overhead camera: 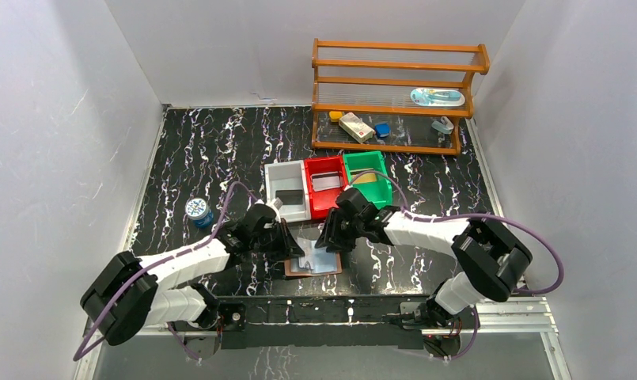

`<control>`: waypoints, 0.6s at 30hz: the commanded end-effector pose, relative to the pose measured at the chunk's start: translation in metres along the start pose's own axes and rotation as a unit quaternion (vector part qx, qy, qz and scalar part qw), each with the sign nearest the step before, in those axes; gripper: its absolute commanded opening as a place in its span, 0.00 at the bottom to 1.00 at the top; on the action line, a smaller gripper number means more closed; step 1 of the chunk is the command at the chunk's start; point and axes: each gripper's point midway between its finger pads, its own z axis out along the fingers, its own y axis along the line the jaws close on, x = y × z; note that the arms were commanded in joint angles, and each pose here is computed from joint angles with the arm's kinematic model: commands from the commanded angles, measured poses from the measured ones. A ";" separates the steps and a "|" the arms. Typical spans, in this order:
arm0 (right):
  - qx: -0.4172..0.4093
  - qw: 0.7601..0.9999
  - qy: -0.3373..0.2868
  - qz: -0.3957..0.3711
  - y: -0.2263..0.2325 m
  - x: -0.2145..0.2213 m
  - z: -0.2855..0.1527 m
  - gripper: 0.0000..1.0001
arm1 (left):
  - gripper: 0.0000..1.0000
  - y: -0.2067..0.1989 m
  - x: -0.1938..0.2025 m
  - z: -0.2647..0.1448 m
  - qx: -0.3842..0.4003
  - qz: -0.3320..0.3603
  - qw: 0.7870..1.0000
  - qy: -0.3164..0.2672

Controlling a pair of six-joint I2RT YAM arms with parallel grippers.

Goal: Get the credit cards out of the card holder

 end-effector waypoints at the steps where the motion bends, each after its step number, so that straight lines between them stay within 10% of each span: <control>1: -0.024 0.997 -0.054 -0.049 0.031 -0.028 -0.023 0.52 | 0.00 -0.002 -0.013 -0.013 -0.023 0.031 0.999 -0.021; 18: -0.083 0.981 -0.171 -0.046 0.039 -0.054 -0.051 0.76 | 0.00 -0.037 -0.033 -0.039 0.009 0.083 0.995 -0.051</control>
